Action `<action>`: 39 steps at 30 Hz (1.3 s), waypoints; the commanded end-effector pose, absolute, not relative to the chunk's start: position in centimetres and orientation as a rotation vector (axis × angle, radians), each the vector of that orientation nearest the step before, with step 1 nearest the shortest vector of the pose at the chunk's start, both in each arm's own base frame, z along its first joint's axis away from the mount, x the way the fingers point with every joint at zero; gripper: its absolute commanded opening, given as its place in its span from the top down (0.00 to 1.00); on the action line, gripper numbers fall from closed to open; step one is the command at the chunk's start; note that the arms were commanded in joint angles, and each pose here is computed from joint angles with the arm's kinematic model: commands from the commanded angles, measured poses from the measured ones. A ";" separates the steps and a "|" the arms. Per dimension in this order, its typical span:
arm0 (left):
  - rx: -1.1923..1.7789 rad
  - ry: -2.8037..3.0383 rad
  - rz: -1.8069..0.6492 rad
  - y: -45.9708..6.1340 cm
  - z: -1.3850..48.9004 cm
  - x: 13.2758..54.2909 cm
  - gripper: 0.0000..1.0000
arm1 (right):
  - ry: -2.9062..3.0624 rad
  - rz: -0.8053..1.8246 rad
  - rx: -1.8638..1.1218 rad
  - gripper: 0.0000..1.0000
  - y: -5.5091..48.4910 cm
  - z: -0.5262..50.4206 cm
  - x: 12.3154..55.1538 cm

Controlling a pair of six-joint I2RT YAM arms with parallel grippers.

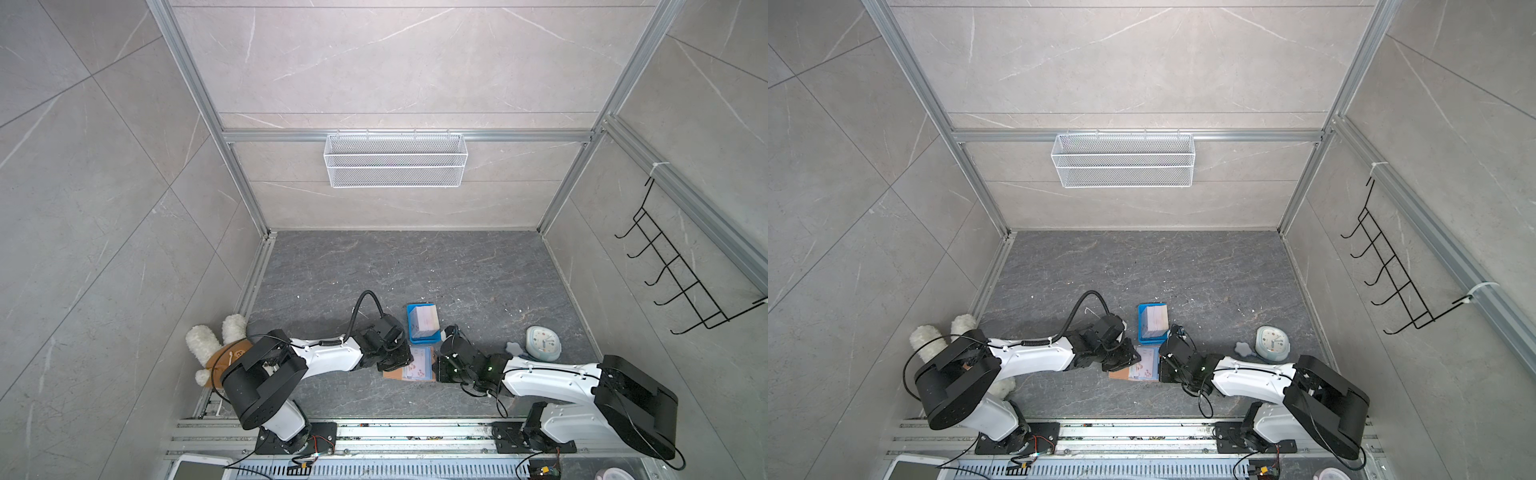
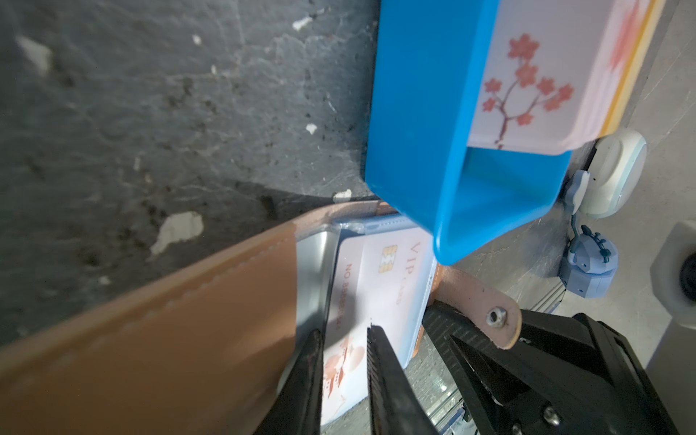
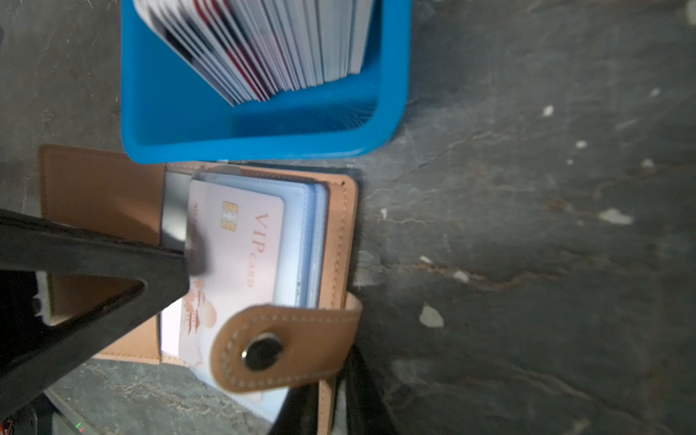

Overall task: Insert credit cards into a card holder
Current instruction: Insert the credit card into the card slot.

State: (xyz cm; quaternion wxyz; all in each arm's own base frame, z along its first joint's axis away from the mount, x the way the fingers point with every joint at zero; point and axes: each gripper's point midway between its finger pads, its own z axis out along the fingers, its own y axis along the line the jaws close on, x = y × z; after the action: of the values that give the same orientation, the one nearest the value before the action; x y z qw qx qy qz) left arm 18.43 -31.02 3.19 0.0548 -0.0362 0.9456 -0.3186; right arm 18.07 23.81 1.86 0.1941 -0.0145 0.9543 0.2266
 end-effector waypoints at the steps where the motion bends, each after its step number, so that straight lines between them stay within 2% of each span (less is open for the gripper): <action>1: -0.077 2.841 -1.065 -32.7 4.7 18.6 0.76 | 2.708 0.576 -0.032 0.83 22.8 0.6 17.7; 17: -0.089 2.842 -1.095 -33.2 4.3 18.5 0.77 | 2.707 0.580 -0.033 0.83 22.9 0.6 17.6; 24: -0.104 2.845 -1.000 -31.7 4.3 18.5 0.76 | 2.702 0.580 -0.033 0.83 22.9 0.7 17.8; 39: -0.149 2.796 -1.037 -30.3 5.4 18.9 0.77 | 2.680 0.569 -0.073 0.83 23.8 1.7 18.7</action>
State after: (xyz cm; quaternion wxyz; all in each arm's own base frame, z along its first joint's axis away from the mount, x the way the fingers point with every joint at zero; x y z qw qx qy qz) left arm 18.68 -30.70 4.77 0.0721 -0.0430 0.9365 -0.3405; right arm 18.59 24.41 1.93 0.1982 -0.0175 0.9533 0.2270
